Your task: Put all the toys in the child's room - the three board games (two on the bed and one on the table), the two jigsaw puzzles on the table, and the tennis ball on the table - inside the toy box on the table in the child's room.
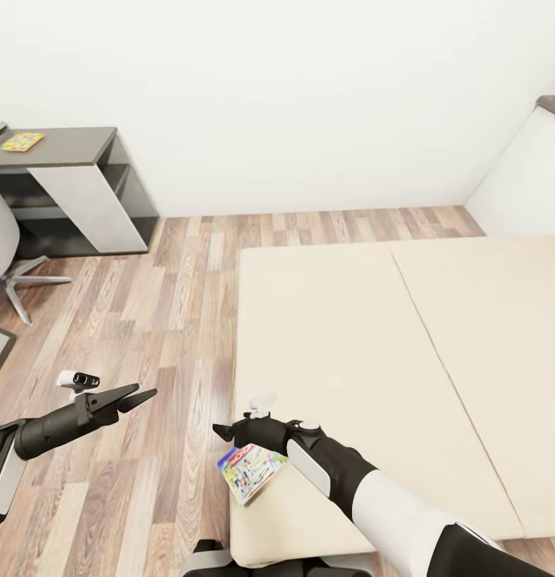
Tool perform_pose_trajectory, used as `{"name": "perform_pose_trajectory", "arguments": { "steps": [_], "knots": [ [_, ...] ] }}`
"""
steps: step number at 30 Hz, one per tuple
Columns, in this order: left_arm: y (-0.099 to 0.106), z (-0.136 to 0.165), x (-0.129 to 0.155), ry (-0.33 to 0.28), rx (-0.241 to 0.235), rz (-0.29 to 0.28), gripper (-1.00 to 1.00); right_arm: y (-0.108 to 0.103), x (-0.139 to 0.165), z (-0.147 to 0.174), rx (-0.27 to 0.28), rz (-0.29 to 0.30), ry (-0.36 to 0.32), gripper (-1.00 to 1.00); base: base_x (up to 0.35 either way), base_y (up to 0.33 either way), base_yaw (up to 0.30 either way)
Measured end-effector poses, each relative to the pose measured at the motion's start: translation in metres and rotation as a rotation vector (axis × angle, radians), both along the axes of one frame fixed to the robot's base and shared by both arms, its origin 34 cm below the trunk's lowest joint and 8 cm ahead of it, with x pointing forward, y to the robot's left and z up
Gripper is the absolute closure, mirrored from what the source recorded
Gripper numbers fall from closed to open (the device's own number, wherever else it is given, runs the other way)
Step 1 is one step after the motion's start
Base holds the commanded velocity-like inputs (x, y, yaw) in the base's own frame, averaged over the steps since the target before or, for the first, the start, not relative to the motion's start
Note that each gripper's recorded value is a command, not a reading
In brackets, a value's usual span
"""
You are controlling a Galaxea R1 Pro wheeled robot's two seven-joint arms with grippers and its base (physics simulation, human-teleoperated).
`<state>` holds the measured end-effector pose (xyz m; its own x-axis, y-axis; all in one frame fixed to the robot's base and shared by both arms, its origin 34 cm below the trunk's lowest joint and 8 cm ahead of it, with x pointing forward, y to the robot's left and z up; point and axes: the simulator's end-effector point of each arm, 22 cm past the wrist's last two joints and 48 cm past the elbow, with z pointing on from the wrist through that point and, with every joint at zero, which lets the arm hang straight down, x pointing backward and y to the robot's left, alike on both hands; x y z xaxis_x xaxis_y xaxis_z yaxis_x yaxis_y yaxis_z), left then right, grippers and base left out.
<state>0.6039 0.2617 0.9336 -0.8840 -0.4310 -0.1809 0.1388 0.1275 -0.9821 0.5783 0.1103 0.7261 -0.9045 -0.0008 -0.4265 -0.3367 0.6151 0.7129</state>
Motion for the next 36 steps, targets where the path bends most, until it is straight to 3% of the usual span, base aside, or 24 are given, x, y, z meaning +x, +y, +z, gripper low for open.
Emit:
{"name": "perform_pose_trajectory", "arguments": {
  "steps": [36],
  "knots": [
    [0.000,0.029,0.003,-0.058,0.001,-0.001,-1.00,0.000,0.015,0.028,-0.001,0.000,-0.060,-1.00,0.000,0.000,0.000]
  ]
}}
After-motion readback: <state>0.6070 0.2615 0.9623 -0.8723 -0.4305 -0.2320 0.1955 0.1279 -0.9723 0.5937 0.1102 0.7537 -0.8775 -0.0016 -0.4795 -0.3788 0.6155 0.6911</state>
